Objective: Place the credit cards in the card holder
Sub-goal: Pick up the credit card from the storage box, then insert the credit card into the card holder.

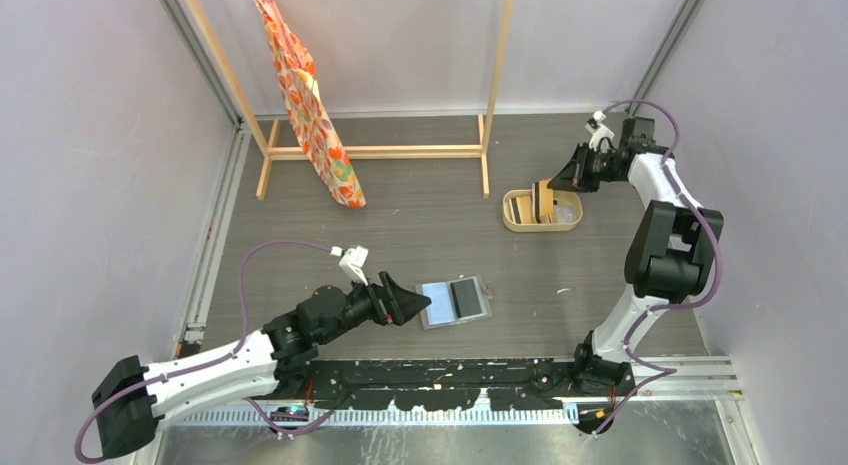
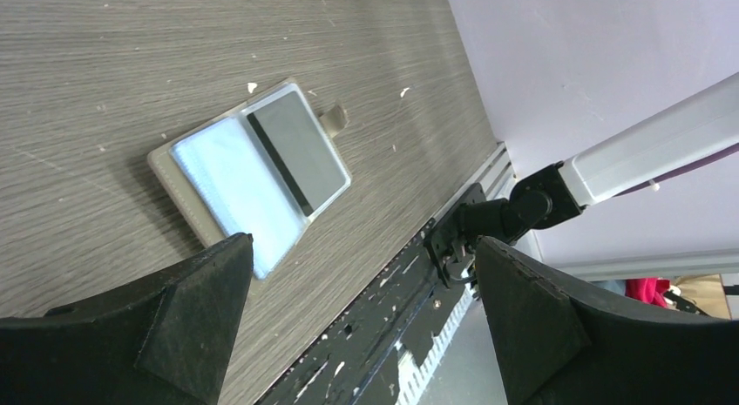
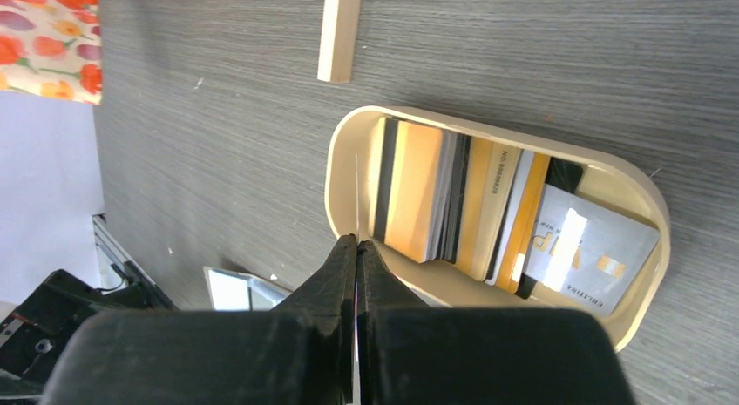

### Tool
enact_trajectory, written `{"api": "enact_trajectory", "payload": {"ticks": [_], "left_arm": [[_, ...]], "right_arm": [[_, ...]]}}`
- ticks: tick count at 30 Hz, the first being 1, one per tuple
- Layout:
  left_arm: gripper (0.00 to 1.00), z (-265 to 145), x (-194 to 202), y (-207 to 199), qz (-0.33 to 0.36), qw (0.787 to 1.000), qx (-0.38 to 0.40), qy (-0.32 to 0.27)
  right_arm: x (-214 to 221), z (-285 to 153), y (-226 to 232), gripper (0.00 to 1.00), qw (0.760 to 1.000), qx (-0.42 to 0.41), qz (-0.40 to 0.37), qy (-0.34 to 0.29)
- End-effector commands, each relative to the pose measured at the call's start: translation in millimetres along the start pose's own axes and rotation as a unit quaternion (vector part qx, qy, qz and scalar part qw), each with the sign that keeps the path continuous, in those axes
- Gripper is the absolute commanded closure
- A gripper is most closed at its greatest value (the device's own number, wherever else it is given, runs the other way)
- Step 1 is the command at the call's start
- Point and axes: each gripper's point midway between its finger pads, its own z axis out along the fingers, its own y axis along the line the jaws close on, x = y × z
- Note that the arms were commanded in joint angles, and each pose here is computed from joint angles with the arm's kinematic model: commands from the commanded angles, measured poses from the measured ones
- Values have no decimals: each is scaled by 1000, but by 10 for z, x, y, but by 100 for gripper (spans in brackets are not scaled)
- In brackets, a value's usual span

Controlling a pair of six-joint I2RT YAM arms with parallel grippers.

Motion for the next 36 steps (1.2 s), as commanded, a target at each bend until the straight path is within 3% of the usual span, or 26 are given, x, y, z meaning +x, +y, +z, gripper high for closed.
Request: {"api": "enact_trajectory", "payload": {"ticks": [1,10,17,26,32,36], "left_arm": [[0,48,-188,-312,-11,997,62,-34],[0,291,-295,-748,-12,990,137,-40],[1,649,-354,-1081,12,983,178,-39],[2,1153,-503,-1129,9,987,146,-70],[10,1440,-467,-1191,-12,986,153,-65],[26,1517,-435,-1255,-31,981,180,-65]], "right_arm": [[-153,-327,407,99,997,-47,-38,-47],[310,-753,1134,99,986,-152,-42,-46],[749,-947,1575,99,964,-263,-36,-20],[984,-893,1798,99,949,-309,-57,-1],[1038,-899,1885,99,942,-330,-62,11],[1060,-910,1896,99,940,-336,-64,13]]}}
